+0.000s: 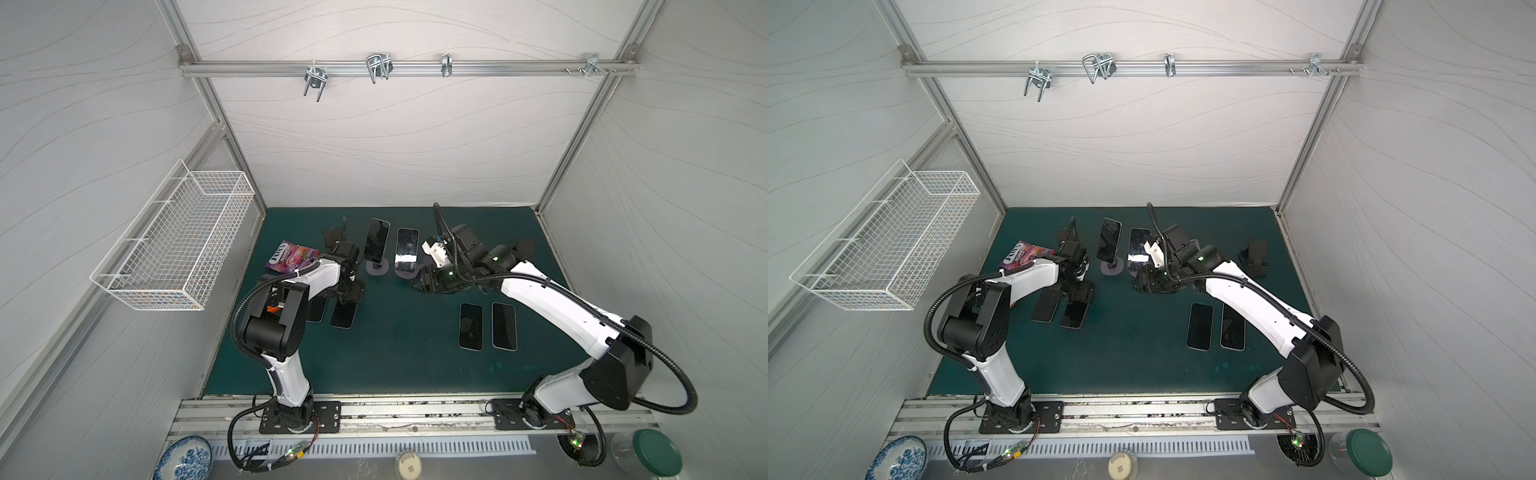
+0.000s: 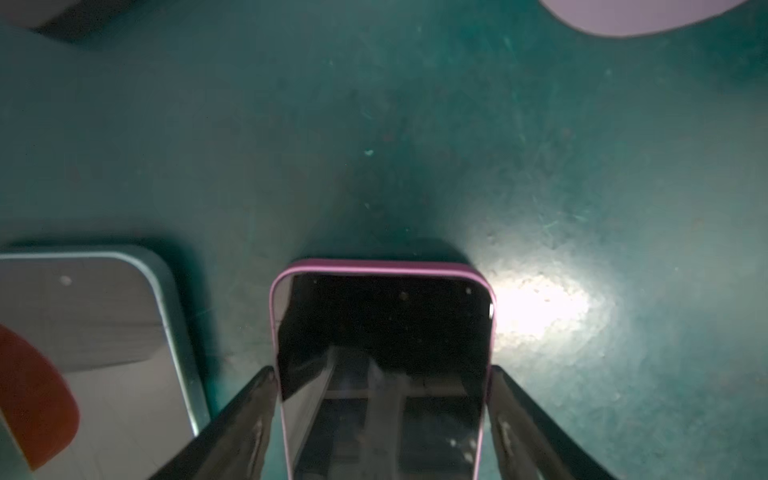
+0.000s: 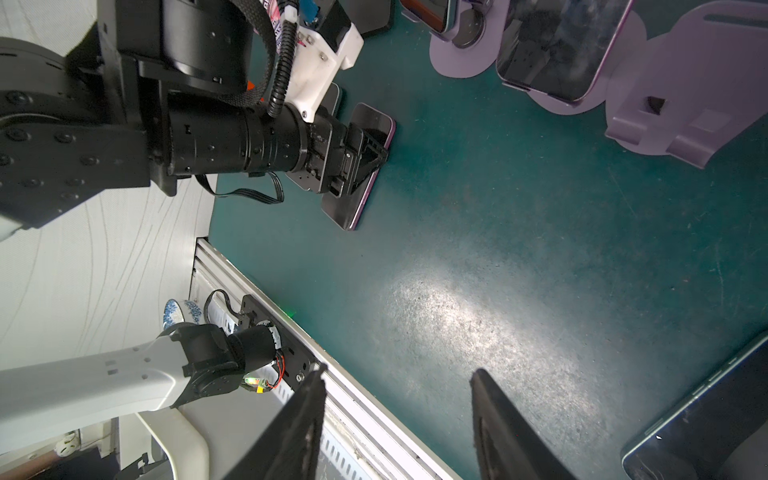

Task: Remove the phone from the phone stand
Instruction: 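Lower the pink-framed phone flat onto the mat beside the dark flat phone, then open the left gripper and lift it away from the placed phone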

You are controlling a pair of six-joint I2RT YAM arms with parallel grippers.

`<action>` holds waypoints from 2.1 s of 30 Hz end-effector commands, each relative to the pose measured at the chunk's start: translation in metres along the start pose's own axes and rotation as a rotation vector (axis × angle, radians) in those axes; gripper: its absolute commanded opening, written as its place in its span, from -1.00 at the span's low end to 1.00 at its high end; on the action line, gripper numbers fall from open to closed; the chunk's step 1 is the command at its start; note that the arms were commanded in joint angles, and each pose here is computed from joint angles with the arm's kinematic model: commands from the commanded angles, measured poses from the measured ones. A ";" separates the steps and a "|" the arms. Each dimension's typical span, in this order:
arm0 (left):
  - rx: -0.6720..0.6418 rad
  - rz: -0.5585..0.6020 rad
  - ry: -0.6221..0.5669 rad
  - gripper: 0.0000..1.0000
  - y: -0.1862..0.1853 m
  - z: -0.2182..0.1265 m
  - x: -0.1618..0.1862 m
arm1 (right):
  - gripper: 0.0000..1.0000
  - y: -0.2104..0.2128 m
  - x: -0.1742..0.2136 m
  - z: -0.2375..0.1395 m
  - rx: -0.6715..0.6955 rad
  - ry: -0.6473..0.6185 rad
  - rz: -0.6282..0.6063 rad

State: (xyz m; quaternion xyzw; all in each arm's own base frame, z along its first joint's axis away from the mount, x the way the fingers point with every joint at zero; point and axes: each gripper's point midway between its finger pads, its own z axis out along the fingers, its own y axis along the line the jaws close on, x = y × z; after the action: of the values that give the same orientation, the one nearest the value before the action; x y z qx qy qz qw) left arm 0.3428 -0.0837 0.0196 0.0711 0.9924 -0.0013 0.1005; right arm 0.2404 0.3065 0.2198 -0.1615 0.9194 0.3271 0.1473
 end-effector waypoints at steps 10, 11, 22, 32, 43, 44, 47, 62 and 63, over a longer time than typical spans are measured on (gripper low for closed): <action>-0.021 0.002 0.000 0.65 0.005 -0.006 -0.003 | 0.15 0.002 0.001 -0.022 -0.027 -0.039 -0.008; -0.020 -0.003 -0.008 0.67 0.004 -0.008 -0.005 | 0.15 0.002 0.001 -0.023 -0.028 -0.040 -0.009; -0.004 -0.039 -0.206 0.73 0.005 -0.079 -0.038 | 0.15 0.007 0.000 -0.035 -0.036 -0.067 -0.036; 0.061 0.007 -0.430 0.69 -0.023 -0.163 -0.033 | 0.14 0.006 0.008 -0.046 -0.026 -0.083 -0.026; 0.144 0.100 -0.578 0.62 -0.052 -0.217 0.019 | 0.14 0.009 0.006 -0.044 -0.033 -0.107 -0.011; 0.151 0.100 -0.585 0.61 -0.052 -0.219 0.026 | 0.14 0.009 0.005 -0.043 -0.033 -0.111 -0.010; 0.179 0.109 -0.602 0.59 -0.051 -0.225 0.046 | 0.14 0.009 0.000 -0.039 -0.030 -0.116 -0.007; 0.347 0.011 -0.561 0.51 -0.054 -0.233 0.106 | 0.17 0.020 -0.045 -0.038 0.006 -0.203 -0.056; 0.356 -0.004 -0.554 0.50 -0.055 -0.232 0.106 | 0.17 0.019 -0.048 -0.038 0.011 -0.210 -0.056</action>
State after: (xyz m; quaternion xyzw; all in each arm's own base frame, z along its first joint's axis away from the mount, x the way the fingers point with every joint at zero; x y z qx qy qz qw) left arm 0.1912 -0.1140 0.2184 0.1055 0.9116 -0.1657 0.3612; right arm 0.2592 0.3028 0.2705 -0.1495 0.8993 0.3412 0.2292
